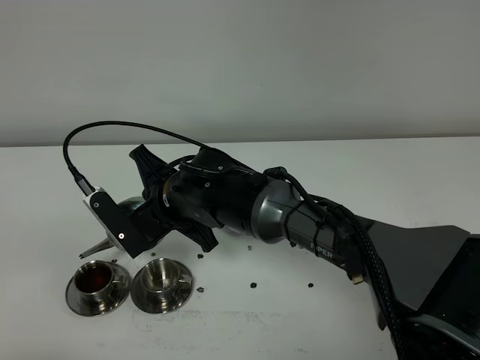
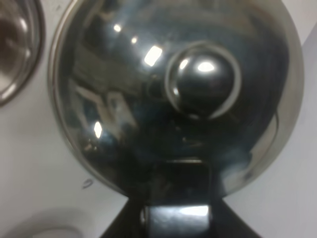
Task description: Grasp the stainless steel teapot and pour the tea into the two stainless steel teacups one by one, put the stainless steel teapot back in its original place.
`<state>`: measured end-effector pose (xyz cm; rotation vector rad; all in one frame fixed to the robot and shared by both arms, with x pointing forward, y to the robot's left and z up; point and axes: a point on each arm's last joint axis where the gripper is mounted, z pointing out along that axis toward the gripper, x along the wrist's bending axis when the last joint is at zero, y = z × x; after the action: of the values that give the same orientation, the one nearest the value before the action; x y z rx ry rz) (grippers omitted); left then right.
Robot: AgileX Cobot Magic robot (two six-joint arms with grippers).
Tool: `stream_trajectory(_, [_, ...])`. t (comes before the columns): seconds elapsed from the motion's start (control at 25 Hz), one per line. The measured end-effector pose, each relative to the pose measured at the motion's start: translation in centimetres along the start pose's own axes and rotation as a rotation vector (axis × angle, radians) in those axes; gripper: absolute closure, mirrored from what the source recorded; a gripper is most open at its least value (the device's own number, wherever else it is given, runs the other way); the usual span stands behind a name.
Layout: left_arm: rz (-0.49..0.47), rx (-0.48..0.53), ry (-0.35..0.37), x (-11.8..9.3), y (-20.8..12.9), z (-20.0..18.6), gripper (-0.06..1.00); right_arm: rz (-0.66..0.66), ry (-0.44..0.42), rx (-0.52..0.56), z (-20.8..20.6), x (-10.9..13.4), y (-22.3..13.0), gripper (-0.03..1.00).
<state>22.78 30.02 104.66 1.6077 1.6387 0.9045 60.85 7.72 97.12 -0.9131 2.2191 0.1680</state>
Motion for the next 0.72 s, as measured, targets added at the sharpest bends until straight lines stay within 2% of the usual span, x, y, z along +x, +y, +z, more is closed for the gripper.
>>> stream_trajectory(0.2, [0.0, 0.0, 0.0, 0.0, 0.0, 0.0, 0.46, 0.082, 0.01, -0.02, -2.9, -1.1, 0.2, 0.77])
stream_trajectory(0.4, [0.0, 0.0, 0.0, 0.0, 0.0, 0.0, 0.46, 0.265, 0.02, -0.102, -8.0, -2.7, 2.7, 0.77])
stream_trajectory(0.52, [0.0, 0.0, 0.0, 0.0, 0.0, 0.0, 0.46, 0.429, 0.081, -0.158, -10.3, -2.7, 4.9, 0.77])
stream_trajectory(0.72, [0.0, 0.0, 0.0, 0.0, 0.0, 0.0, 0.46, 0.67, 0.251, -0.177, -11.8, -1.4, 8.3, 0.77])
